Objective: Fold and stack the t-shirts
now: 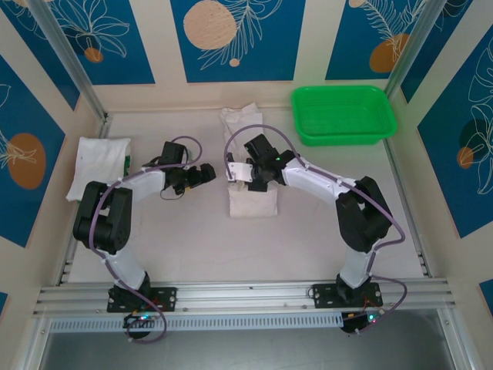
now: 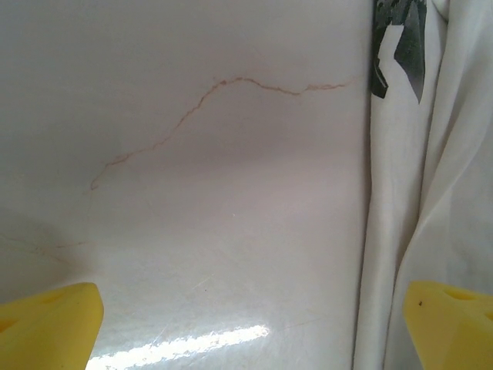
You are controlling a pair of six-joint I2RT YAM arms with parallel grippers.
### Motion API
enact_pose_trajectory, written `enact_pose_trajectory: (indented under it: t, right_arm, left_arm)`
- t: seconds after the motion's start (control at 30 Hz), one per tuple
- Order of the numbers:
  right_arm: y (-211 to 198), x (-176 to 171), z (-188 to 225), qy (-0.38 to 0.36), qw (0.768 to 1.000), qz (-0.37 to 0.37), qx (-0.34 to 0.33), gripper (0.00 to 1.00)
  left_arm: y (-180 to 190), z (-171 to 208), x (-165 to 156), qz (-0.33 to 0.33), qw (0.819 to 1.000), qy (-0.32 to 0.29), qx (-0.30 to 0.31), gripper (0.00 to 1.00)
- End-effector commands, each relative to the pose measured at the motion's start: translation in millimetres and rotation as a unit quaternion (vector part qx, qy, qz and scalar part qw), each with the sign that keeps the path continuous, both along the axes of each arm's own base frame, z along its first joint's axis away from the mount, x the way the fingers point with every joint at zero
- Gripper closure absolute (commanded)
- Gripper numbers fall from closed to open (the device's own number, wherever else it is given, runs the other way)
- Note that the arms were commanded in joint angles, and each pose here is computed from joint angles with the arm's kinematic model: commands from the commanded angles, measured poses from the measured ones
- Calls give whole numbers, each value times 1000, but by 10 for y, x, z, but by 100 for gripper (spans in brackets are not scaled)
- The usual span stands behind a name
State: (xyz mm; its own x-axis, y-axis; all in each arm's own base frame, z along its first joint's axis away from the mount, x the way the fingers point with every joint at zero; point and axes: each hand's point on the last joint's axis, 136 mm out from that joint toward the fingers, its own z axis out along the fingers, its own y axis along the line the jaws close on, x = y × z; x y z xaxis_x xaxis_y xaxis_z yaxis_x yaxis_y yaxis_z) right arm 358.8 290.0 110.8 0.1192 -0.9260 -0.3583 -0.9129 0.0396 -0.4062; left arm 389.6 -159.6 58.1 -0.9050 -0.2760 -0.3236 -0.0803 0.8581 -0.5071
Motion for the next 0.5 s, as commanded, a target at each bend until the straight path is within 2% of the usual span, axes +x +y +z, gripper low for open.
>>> enact_pose_trajectory:
  t: [0.0,0.47]
  right_arm:
    - [124,143,77,-8,999,23,22,100]
    - [186,591,-16,-16,999,14,30,100]
  left_arm:
    - [0,80,38,-5,1000,-10,2,0]
    - [7,-1,6,-5,1000,2,3,0]
